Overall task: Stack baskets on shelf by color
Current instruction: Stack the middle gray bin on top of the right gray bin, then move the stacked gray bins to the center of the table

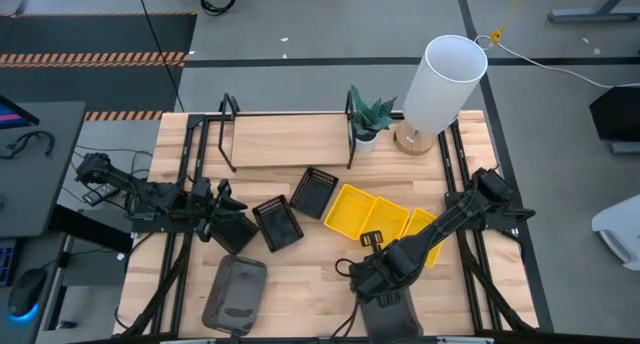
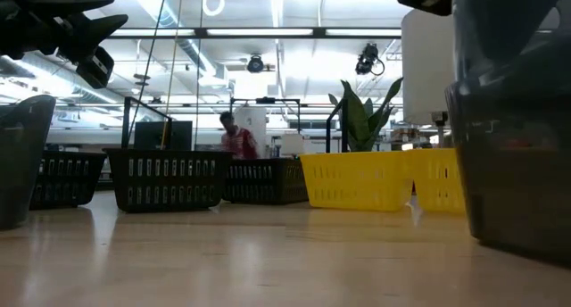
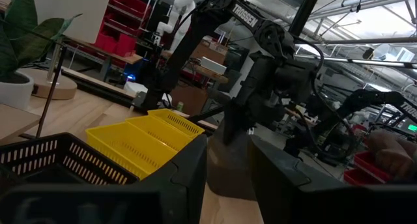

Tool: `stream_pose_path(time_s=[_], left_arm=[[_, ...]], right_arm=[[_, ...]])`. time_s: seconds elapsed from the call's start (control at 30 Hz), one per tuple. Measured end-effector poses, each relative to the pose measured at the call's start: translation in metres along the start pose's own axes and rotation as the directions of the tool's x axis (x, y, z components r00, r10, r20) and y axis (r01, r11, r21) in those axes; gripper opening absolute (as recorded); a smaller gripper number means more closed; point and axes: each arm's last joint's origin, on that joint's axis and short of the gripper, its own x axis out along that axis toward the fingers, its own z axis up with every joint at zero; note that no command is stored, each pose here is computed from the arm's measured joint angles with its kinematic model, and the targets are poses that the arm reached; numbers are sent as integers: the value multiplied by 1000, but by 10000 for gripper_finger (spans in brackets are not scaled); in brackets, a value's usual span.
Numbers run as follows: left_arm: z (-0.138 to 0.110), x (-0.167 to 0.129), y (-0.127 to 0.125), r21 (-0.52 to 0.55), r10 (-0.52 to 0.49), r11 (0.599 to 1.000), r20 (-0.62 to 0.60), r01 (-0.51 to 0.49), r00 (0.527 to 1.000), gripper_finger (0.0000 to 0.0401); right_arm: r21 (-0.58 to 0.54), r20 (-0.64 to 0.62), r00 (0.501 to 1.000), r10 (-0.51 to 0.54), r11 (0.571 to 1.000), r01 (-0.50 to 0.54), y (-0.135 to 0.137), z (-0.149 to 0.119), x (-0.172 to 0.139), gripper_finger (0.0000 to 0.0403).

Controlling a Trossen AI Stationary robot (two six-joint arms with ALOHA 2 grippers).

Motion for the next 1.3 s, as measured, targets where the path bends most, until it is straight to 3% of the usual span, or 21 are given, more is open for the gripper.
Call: stream_pose_path(time_s=[0.3, 0.67, 0.83, 1.03, 1.3], left_arm=[[0, 0, 0, 0, 0, 1000, 0, 0, 1000, 117], [0, 0, 0, 0, 0, 1000, 0, 0, 1000, 117], [0, 0, 0, 0, 0, 1000, 0, 0, 1000, 117], [0, 0, 0, 0, 0, 1000, 0, 0, 1000, 117], [0, 0, 0, 0, 0, 1000, 0, 0, 1000, 117]], right_arm=[[-55, 28, 999, 16, 998, -15, -1, 4, 0, 22], [-39, -9, 997, 79, 996, -80, -11, 6, 1, 118], [-28, -16, 996, 91, 995, -92, -16, 6, -13, 144], [-74, 83, 986, 141, 988, -135, 20, 5, -25, 148], [-50, 192, 952, 239, 971, -234, 77, -7, -32, 148]])
